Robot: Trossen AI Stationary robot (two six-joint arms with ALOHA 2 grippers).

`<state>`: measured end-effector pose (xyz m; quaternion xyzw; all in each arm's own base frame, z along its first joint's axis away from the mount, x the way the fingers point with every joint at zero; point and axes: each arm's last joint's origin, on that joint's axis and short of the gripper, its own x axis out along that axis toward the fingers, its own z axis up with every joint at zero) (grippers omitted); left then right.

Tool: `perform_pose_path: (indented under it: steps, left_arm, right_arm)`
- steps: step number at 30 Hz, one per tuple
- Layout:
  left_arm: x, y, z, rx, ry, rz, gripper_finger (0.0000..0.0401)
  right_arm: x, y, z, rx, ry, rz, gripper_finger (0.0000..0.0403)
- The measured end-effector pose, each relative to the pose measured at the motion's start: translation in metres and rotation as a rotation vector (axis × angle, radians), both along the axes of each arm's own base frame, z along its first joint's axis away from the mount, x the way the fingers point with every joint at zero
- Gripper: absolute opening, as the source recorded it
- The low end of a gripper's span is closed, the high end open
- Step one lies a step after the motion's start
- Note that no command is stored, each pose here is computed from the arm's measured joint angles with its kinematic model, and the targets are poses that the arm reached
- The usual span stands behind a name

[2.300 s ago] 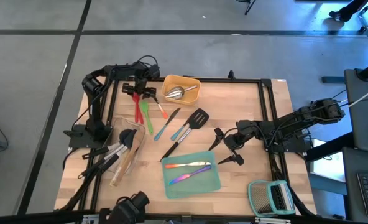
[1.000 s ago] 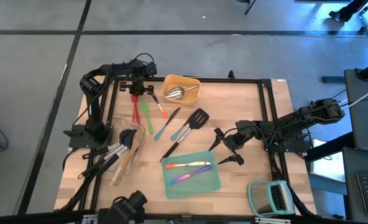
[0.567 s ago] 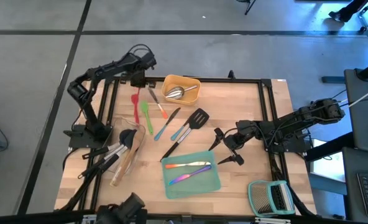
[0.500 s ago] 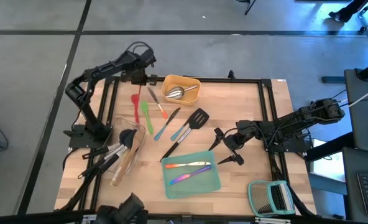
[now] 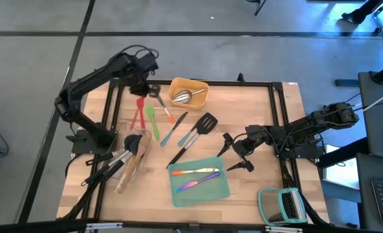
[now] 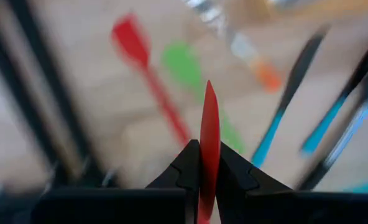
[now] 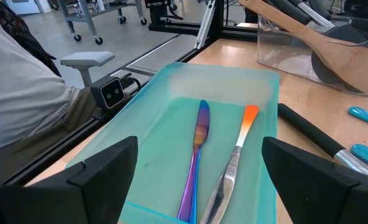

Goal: Pick & Place Kitchen Items
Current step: Put the red spatula into the transparent bin

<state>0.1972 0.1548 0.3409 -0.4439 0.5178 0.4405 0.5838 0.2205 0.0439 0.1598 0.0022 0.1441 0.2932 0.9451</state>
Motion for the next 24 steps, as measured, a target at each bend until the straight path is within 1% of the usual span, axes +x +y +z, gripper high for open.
perform_pose_path:
  steps: [1,2,4,6,8,12,19,24]
  left_arm:
    - [-0.004,-0.008,0.002,-0.029,0.027,-0.005,0.0018]
    - [-0.005,-0.015,0.004,-0.041,0.022,-0.014,0.0018]
    - [-0.006,-0.028,0.007,-0.063,-0.048,-0.034,0.0018]
    - [-0.009,-0.041,0.011,-0.109,-0.066,-0.039,0.0018]
    - [-0.007,-0.052,0.011,-0.111,-0.083,-0.059,0.0018]
    - [-0.009,-0.071,0.011,-0.125,-0.081,-0.052,0.0018]
    - [-0.008,-0.100,-0.012,-0.200,-0.001,-0.041,0.0018]
    - [-0.011,-0.119,-0.042,-0.278,0.111,-0.091,0.0018]
  right_arm:
    - [0.000,0.000,0.000,0.000,0.000,0.000,0.0346]
    - [0.000,0.000,0.000,0.000,0.000,0.000,0.0346]
    - [0.000,0.000,0.000,0.000,0.000,0.000,0.0346]
    - [0.000,0.000,0.000,0.000,0.000,-0.001,0.0346]
    - [0.000,0.000,0.000,-0.001,0.000,-0.002,0.0346]
    - [0.000,0.000,0.000,-0.001,0.001,-0.002,0.0346]
    - [0.000,0.000,-0.001,-0.001,0.006,-0.002,0.0346]
    - [0.000,0.000,-0.001,-0.001,0.009,-0.001,0.0346]
